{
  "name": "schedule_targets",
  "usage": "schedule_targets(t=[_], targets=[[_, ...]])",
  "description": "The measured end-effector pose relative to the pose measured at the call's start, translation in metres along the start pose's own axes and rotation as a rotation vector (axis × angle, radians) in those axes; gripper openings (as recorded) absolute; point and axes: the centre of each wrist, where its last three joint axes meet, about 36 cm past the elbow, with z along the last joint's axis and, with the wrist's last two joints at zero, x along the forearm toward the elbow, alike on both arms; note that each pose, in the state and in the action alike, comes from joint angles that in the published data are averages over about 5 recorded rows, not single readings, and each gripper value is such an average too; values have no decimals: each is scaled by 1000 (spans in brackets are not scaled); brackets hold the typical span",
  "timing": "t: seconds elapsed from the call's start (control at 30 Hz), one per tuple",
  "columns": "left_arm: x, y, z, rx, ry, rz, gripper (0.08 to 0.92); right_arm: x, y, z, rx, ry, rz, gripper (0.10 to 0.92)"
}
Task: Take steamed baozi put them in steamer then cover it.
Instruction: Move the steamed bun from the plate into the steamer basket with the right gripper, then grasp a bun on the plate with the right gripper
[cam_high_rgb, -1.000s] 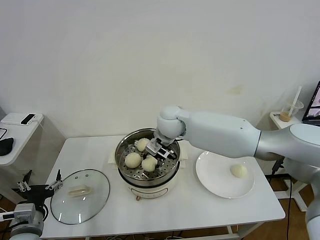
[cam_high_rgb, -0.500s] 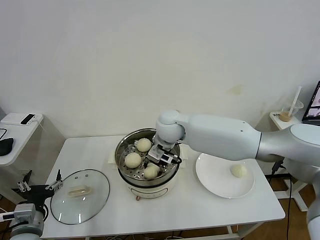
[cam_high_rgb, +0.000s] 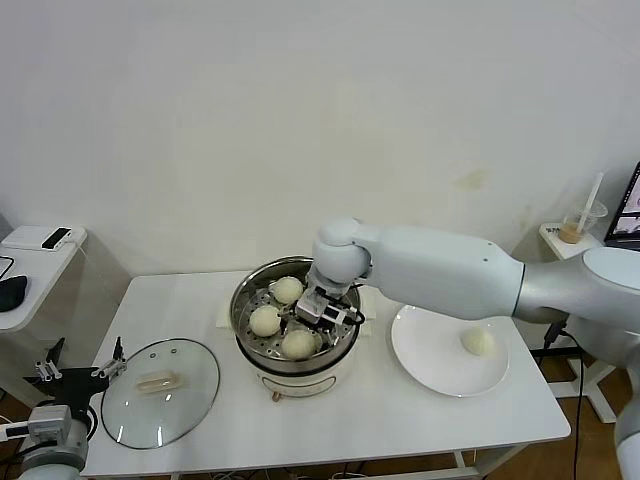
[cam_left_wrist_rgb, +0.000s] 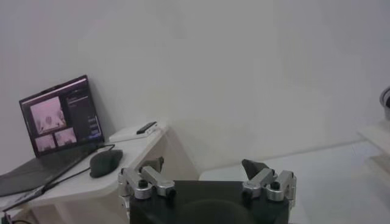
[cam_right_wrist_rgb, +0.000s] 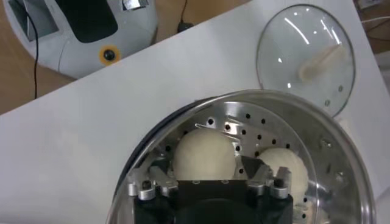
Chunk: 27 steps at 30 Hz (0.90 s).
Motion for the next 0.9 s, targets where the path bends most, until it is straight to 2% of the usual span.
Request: schedule_targets(t=[0.27, 0.5, 0.7, 0.9], targets=[[-4, -1, 0, -3, -3, 6, 823, 31, -1, 20, -82, 48, 66, 823], [-8, -2, -2, -6, -10, 16, 823, 65, 12, 41, -241, 111, 133, 823], [-9, -5, -3, -7, -15, 29, 823, 91, 48, 69, -434, 164, 183, 823], [-11, -7, -5, -8, -21, 42, 823, 108, 108, 103, -609, 222, 199, 823]])
